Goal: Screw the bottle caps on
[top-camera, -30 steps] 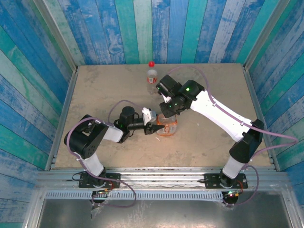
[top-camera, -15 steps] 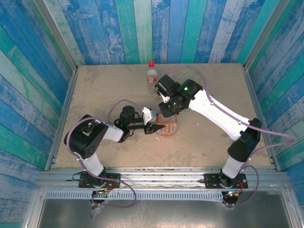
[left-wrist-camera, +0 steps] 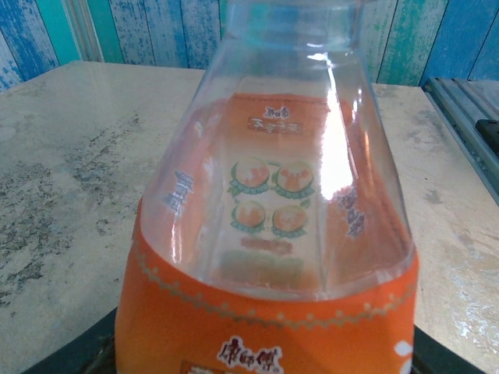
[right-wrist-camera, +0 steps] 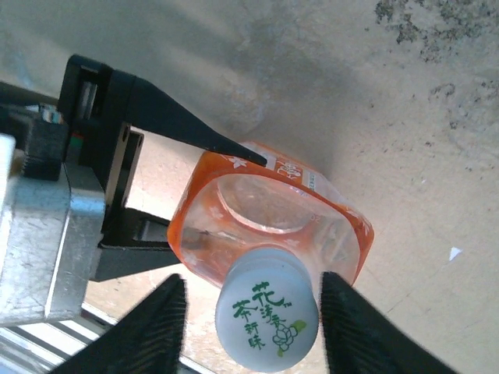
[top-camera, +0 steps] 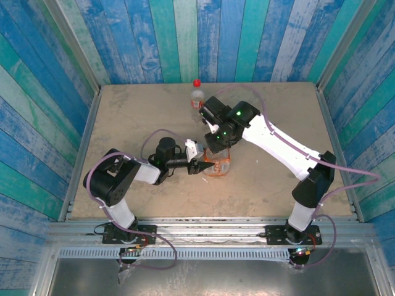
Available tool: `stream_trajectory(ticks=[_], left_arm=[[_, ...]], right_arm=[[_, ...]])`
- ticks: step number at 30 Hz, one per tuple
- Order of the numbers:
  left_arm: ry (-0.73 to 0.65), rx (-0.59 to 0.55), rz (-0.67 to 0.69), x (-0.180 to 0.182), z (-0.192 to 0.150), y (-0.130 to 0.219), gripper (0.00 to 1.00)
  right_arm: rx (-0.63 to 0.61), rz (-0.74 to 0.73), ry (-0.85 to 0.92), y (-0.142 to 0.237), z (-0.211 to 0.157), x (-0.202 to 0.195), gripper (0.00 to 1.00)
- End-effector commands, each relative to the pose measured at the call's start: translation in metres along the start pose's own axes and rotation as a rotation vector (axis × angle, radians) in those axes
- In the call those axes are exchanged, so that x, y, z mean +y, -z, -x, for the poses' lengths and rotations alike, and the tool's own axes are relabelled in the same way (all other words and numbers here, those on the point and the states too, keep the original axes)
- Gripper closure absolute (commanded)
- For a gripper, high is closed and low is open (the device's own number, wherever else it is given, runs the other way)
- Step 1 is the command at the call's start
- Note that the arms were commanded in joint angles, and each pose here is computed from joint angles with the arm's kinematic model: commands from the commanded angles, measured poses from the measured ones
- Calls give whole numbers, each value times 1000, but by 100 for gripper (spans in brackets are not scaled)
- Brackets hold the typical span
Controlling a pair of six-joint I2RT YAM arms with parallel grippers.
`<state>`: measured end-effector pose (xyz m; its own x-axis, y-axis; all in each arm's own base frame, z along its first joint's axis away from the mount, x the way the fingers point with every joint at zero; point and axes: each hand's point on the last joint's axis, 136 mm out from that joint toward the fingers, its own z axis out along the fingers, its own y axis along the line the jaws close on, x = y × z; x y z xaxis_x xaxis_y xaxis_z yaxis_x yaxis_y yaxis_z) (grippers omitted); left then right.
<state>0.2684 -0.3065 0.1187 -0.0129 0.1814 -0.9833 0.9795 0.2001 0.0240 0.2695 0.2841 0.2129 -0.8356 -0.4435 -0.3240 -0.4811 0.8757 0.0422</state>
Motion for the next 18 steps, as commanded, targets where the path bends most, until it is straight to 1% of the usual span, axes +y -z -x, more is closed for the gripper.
stream_trajectory(ticks=[1,3,6,8,12,18], left_arm=[[-25,-10,-17,-1,7,-3,42],[-22,-10,-17,-1,7,-2,42],[-20,-6,-16,-1,6,-2,42],[-20,-7,-15,-1,6,-2,42],[-17,-7,-16,-1,5,-3,42],[-14,-6,-17,0,5,-3,42]], right_arm=[[-37,4,9,14,6,1,43],[-64,6,10,20,9,1,38],[-105,18,0,27,13,0,38],[-127,23,-21,32,14,-3,42],[-143,31,-63,35,11,-12,55],[-95,39,-80,21,-4,-17,65]])
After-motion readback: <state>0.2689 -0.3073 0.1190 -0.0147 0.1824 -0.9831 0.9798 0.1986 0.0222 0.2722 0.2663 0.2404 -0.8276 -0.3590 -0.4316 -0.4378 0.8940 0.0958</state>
